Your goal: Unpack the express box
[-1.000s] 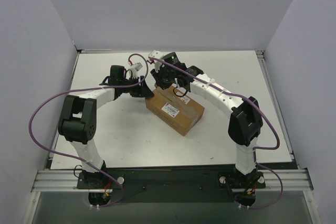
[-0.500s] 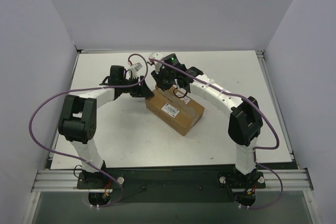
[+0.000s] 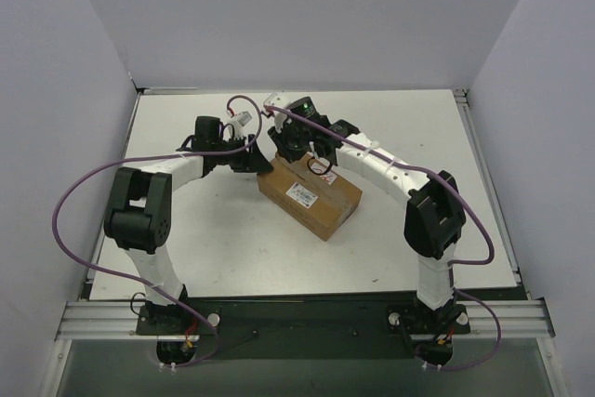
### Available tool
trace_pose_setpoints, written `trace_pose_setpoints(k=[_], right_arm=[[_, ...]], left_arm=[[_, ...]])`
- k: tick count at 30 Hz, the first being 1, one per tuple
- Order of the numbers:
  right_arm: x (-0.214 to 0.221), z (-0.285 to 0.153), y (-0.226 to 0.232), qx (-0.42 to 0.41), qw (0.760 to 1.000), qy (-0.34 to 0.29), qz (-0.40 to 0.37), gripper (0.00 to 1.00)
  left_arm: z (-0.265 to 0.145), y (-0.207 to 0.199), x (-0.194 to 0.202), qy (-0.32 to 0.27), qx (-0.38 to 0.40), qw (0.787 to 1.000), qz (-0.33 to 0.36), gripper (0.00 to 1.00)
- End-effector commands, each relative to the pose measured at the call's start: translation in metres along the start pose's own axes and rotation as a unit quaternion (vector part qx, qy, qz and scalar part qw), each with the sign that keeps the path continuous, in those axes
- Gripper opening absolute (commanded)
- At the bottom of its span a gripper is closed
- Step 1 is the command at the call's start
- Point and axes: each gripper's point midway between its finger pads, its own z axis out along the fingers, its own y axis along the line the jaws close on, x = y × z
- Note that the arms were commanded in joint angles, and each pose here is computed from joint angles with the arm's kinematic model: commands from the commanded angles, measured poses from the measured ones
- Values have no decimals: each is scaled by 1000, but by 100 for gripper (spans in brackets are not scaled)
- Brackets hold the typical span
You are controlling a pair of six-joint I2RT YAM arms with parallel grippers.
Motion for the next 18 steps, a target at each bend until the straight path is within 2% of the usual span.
trace_pose_setpoints(k=[1,9,18], right_arm=[[12,-8,5,-2,1000,17,-6,0],[20,-17,3,4,1000,23,-11,0],[23,-27,5,3,999,27,-19,0]], left_arm=[[5,12,2,1,-16,1000,2,60],[6,16,0,-1,-25,1000,4,59],[7,21,8,11,-42,999,-3,47]])
